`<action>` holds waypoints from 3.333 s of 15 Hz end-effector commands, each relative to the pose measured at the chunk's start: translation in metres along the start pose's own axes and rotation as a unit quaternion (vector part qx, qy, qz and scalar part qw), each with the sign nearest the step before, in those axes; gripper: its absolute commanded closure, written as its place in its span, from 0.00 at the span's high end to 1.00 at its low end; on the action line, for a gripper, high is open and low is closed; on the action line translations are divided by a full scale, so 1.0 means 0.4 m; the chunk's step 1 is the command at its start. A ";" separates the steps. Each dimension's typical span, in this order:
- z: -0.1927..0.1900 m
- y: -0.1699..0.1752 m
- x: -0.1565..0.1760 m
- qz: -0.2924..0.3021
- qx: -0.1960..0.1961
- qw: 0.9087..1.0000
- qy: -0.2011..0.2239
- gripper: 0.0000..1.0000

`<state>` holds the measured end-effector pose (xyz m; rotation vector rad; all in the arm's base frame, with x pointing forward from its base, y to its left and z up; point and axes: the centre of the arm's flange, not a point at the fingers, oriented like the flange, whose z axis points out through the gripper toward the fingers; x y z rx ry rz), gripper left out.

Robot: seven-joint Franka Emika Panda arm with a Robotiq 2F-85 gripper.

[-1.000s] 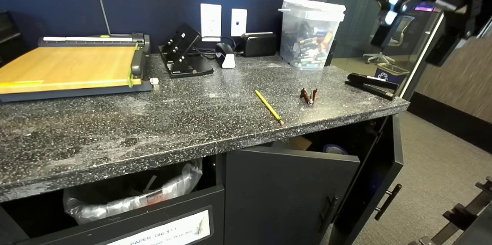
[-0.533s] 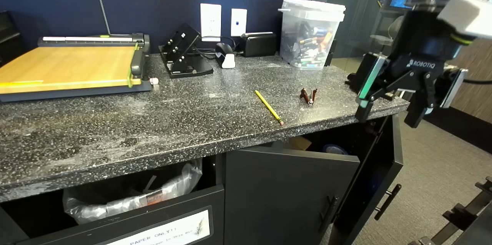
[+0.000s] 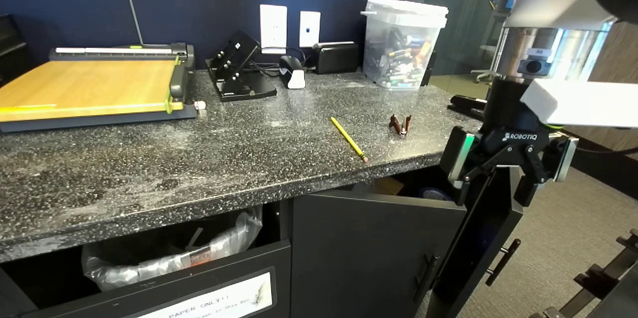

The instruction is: Close the bottom drawer door on the left

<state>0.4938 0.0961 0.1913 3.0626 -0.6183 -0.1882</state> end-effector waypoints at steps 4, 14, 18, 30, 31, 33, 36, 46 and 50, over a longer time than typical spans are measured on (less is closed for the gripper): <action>0.070 -0.054 0.046 -0.024 -0.002 1.000 -0.006 1.00; 0.182 -0.109 0.084 -0.062 -0.004 0.998 -0.008 1.00; 0.224 -0.127 0.109 -0.060 0.001 0.998 0.014 1.00; 0.268 -0.161 0.171 -0.055 0.049 0.986 0.151 1.00; 0.268 -0.164 0.171 -0.056 0.054 0.983 0.167 1.00; 0.269 -0.170 0.168 -0.060 0.068 0.974 0.208 1.00; 0.264 -0.179 0.162 -0.064 0.088 0.959 0.263 1.00; 0.155 -0.062 0.063 -0.045 -0.064 0.987 0.140 1.00; 0.186 -0.024 0.079 -0.046 -0.091 0.988 0.113 1.00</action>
